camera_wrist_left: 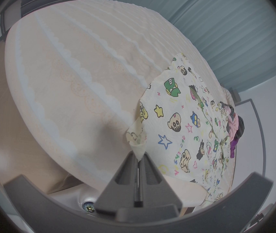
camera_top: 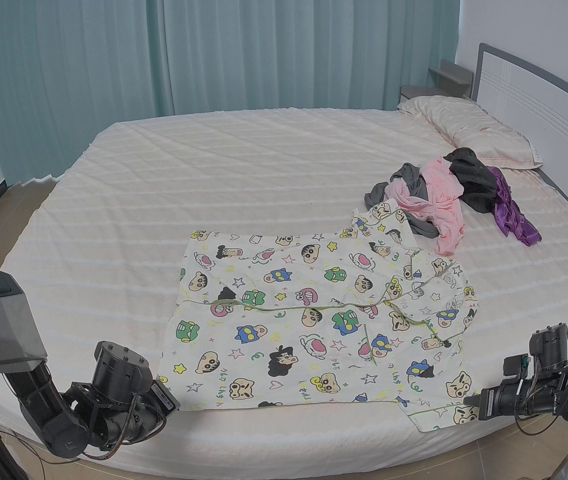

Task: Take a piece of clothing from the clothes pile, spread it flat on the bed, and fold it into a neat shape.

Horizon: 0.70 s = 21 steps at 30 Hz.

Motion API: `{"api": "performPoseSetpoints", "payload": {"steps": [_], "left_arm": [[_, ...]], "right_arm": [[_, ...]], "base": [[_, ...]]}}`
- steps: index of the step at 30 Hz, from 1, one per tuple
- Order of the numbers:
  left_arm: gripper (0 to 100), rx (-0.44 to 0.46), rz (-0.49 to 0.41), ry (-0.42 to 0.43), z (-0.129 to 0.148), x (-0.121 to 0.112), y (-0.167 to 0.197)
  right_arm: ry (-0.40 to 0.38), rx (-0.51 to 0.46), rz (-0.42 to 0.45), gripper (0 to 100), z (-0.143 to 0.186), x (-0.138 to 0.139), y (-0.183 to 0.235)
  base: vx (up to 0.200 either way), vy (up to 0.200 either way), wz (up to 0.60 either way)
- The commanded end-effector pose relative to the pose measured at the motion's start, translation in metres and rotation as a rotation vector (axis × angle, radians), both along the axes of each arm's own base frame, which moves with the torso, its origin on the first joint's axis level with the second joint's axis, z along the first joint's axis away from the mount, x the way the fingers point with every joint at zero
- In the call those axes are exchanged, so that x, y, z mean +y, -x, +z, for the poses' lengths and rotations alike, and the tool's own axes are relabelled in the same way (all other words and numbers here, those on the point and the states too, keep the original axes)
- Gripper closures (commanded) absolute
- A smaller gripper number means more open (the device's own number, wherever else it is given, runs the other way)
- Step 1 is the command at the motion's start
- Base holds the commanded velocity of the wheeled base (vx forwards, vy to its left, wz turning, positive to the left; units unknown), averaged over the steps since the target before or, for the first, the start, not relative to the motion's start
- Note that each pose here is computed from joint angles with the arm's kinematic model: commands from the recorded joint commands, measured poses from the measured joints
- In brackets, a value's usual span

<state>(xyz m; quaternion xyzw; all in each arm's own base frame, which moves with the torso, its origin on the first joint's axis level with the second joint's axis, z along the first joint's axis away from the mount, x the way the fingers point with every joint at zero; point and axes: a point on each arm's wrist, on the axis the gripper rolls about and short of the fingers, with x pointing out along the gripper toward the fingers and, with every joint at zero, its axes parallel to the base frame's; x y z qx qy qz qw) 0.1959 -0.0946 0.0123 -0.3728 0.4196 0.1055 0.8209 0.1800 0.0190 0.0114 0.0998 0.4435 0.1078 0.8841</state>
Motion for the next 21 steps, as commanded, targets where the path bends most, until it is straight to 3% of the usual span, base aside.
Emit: {"api": "performPoseSetpoints", "payload": {"steps": [1, 12, 21], "left_arm": [[100, 0.0, -0.063, -0.039, 0.003, -0.001, 0.017], [100, 0.055, -0.181, -0.135, -0.003, 0.001, 0.04], [100, 0.08, -0.245, -0.16, -0.007, -0.003, 0.05]], "right_arm": [[0.009, -0.056, 0.012, 100, 0.018, -0.001, 0.013], [0.096, 0.066, 0.075, 100, 0.011, -0.003, 0.028], [0.122, 0.11, 0.108, 100, 0.008, -0.003, 0.032]], "base": [[0.0, 0.0, 0.0], [0.0, 0.0, 0.0], [0.0, 0.0, 0.0]]}}
